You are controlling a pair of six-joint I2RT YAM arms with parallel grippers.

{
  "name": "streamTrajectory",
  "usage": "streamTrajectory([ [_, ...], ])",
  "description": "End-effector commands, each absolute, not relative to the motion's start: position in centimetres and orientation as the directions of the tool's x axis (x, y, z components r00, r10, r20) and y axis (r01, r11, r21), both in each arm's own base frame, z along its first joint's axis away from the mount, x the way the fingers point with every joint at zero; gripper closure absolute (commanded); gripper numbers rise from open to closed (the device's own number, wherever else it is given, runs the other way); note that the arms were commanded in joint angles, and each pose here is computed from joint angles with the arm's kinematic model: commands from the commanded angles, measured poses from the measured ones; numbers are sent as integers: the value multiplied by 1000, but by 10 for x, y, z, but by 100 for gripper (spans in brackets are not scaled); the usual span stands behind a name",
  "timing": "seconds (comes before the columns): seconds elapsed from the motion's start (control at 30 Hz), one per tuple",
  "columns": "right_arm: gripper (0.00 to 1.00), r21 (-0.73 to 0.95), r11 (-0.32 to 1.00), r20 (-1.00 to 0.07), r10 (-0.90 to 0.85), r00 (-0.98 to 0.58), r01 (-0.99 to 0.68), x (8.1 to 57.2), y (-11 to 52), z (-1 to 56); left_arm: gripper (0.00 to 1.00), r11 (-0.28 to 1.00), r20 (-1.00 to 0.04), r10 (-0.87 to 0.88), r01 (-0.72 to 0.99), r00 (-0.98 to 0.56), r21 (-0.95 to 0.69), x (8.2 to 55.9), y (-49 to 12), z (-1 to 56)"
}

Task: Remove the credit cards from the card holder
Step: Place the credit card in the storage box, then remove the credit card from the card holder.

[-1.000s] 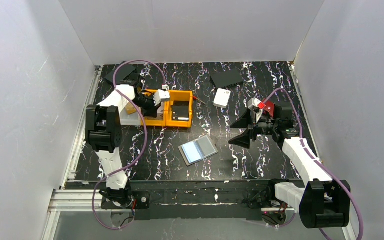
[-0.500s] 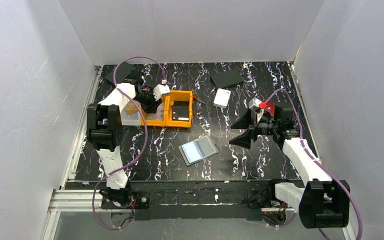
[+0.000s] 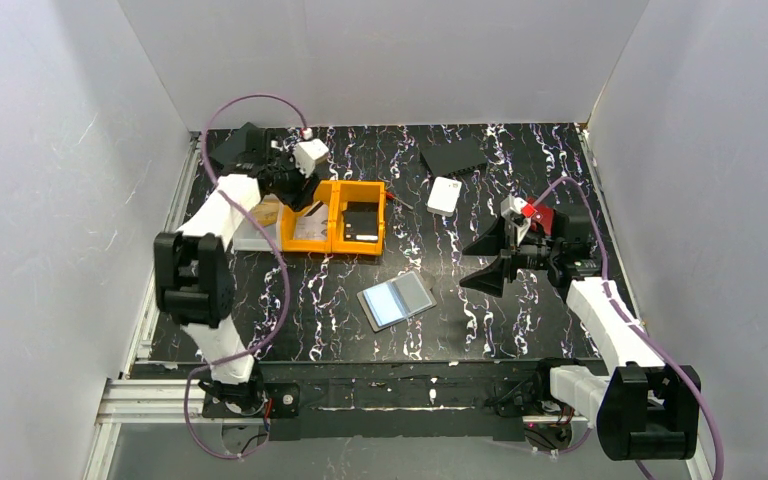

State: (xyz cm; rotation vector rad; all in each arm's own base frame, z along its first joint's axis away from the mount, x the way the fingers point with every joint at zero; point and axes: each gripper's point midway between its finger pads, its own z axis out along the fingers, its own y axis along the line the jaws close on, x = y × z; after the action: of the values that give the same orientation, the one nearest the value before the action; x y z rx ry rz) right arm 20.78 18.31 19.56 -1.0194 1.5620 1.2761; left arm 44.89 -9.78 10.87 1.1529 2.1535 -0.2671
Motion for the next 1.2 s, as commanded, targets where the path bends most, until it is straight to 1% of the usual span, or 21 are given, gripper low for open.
streamTrajectory([
  [0.0,2,231,140,-968,-65,-242,-963,207,181,204,45,812,-886,323,578,-334,79,440,-106,220],
  [0.07,2,218,150,-971,-70,-230,-964,208,180,204,39,846,-929,167,532,-331,-37,419,-112,240],
  [0.13,2,200,171,-973,-83,-217,-965,210,178,202,32,845,-937,10,504,-349,-179,394,-118,253],
  [0.17,2,184,183,-974,-94,-204,-966,212,177,201,27,830,-925,-60,496,-374,-255,378,-122,252],
  [0.23,1,172,210,-972,-123,-201,-963,214,174,196,10,792,-892,-172,480,-419,-378,350,-129,257],
  [0.27,2,161,219,-972,-136,-194,-962,215,172,195,3,772,-854,-247,440,-458,-459,337,-131,258],
  [0.3,2,150,228,-970,-154,-187,-962,216,171,191,2,748,-803,-301,395,-515,-534,315,-132,251],
  [0.33,1,149,241,-967,-168,-193,-959,218,169,188,2,671,-684,-381,323,-622,-667,282,-141,237],
  [0.4,2,245,235,-947,-150,-284,-941,219,172,183,2,514,-490,-484,218,-725,-830,239,-156,206],
  [0.43,3,257,244,-941,-158,-299,-935,221,172,180,5,476,-445,-510,190,-736,-859,229,-158,200],
  [0.47,4,265,254,-934,-173,-314,-930,222,175,175,7,461,-428,-522,178,-738,-869,217,-159,196],
  [0.53,12,271,282,-920,-205,-333,-920,225,184,168,11,418,-392,-562,159,-728,-895,199,-166,196],
  [0.57,20,262,271,-911,-246,-330,-926,221,196,163,15,416,-352,-541,120,-764,-901,184,-176,181],
  [0.63,40,240,256,-898,-309,-315,-936,214,214,155,22,462,-341,-503,86,-794,-882,167,-201,157],
  [0.67,56,225,250,-892,-335,-302,-942,210,222,151,24,513,-361,-463,87,-810,-854,163,-215,150],
  [0.73,73,213,250,-884,-363,-295,-945,208,231,146,30,558,-387,-416,105,-823,-823,162,-232,147],
  [0.8,86,207,273,-865,-397,-306,-939,209,239,139,45,612,-409,-372,112,-833,-783,164,-247,141],
  [0.9,98,204,299,-837,-441,-324,-932,210,249,125,61,653,-432,-324,131,-842,-746,173,-272,137],
  [0.93,99,196,314,-829,-453,-328,-929,212,253,121,64,670,-435,-319,125,-842,-732,176,-276,133],
  [1.03,99,170,381,-812,-469,-348,-909,219,257,109,68,713,-435,-321,87,-841,-695,185,-284,120],
  [1.17,99,125,471,-799,-473,-370,-873,230,257,98,69,749,-414,-322,38,-851,-661,190,-291,101],
])
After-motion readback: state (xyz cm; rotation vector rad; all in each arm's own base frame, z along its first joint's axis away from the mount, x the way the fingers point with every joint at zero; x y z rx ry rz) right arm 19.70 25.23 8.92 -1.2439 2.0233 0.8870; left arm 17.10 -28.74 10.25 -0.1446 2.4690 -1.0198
